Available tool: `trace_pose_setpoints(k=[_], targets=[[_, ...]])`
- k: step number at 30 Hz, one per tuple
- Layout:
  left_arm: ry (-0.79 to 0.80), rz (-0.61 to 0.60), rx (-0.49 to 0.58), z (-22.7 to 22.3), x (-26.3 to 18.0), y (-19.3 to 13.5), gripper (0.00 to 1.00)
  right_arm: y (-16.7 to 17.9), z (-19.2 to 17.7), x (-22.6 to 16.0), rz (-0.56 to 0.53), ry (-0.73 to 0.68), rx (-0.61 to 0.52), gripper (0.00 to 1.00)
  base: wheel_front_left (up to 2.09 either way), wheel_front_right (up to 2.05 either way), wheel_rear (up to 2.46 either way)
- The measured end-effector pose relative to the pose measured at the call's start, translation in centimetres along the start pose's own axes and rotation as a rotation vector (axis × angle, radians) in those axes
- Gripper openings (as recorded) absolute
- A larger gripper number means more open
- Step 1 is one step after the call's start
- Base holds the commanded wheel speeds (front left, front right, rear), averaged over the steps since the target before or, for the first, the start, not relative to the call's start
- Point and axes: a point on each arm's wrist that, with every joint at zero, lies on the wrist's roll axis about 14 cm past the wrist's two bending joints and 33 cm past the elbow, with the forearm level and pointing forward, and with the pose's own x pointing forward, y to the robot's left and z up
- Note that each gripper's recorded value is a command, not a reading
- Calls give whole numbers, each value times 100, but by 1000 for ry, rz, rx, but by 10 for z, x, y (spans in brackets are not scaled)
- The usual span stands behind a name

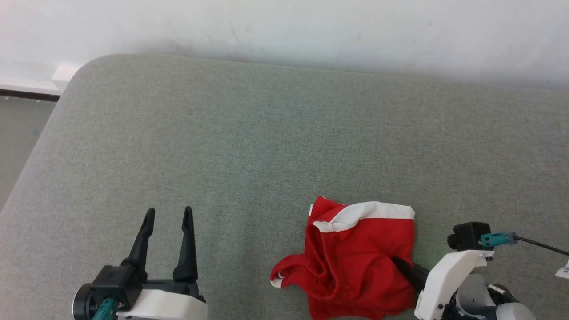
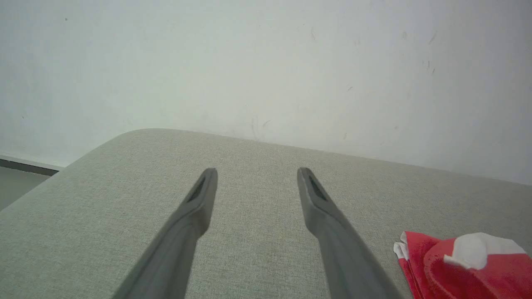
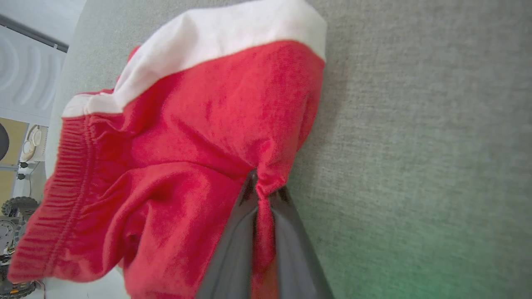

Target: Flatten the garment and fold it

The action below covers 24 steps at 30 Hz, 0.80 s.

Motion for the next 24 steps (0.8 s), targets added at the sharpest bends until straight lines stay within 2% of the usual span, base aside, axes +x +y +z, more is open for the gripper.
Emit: trace_pose_setpoints(k=[7, 16, 24], targets=[[-18, -43, -6, 5, 4, -12, 100, -9, 21, -18, -57, -62, -55, 0, 0, 0, 0], [-24, -120, -13, 5, 16, -34, 100, -43, 47, -56, -221, -65, -148, 0, 0, 0, 0], [-32, -231, -26, 6, 38, -68, 100, -75, 80, -91, -356, -81, -250, 0, 0, 0, 0]])
